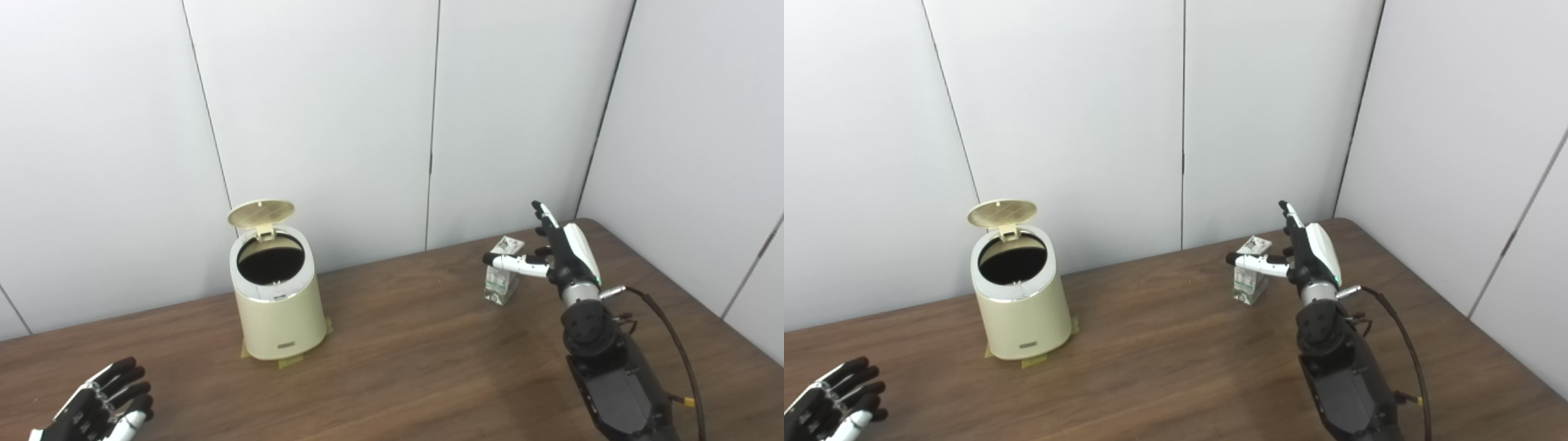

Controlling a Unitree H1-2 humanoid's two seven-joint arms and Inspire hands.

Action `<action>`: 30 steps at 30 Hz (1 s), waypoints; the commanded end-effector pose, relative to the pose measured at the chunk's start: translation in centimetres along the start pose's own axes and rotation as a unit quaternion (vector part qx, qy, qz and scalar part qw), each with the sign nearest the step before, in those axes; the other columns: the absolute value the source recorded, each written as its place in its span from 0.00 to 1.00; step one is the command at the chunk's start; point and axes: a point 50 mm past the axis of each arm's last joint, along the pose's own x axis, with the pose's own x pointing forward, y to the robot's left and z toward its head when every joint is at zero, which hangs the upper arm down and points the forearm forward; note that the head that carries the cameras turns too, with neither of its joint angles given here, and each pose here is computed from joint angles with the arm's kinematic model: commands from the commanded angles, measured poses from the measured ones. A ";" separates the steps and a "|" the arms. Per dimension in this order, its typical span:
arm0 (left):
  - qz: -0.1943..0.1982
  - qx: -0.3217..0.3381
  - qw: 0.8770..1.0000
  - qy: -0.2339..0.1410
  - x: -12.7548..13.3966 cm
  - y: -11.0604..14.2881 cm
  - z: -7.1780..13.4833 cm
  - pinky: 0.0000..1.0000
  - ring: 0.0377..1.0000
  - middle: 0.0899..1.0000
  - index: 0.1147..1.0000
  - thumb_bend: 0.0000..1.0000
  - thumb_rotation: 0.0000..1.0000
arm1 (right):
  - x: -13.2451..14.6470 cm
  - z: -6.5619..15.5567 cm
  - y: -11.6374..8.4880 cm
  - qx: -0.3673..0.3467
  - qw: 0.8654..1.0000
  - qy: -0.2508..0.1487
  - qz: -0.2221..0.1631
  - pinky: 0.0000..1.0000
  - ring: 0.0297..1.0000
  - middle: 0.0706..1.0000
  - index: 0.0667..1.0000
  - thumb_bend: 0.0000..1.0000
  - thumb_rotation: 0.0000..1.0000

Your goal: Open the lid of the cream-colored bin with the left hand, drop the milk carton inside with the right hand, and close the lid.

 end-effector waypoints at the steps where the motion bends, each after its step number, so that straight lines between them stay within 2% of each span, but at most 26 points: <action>1: -0.006 0.011 0.999 -0.047 1.2 0.0 2.5 0.60 0.73 0.74 0.73 0.55 0.19 | 1.0 1.8 -1.1 0.016 0.999 -0.040 -0.032 0.75 0.90 0.96 0.97 0.99 0.42; 8: -0.010 0.014 0.999 -0.047 1.1 0.1 2.5 0.61 0.74 0.76 0.74 0.53 0.16 | 1.2 0.7 -0.3 0.018 0.999 -0.023 -0.040 0.67 0.82 0.93 0.95 0.97 0.39; 13: -0.015 0.004 0.999 -0.045 1.0 0.1 2.6 0.65 0.78 0.78 0.75 0.55 0.17 | 1.1 0.2 0.4 0.005 0.998 -0.017 -0.064 0.71 0.80 0.87 0.88 0.94 0.33; 16: -0.017 0.007 0.999 -0.045 1.0 0.0 2.7 0.63 0.76 0.77 0.74 0.55 0.18 | 1.2 -0.3 0.9 0.024 0.997 -0.019 -0.072 0.71 0.79 0.83 0.83 0.92 0.26; 23: -0.020 0.000 0.999 -0.043 0.9 -0.2 3.0 0.63 0.77 0.77 0.74 0.52 0.15 | 1.1 -0.9 2.1 0.045 0.996 -0.018 -0.074 0.71 0.79 0.83 0.81 0.86 0.23; 30: -0.025 0.015 0.999 -0.046 0.8 -0.3 3.3 0.63 0.76 0.77 0.74 0.48 0.11 | 1.1 -0.9 2.8 0.056 0.995 -0.020 -0.074 0.72 0.79 0.83 0.79 0.85 0.21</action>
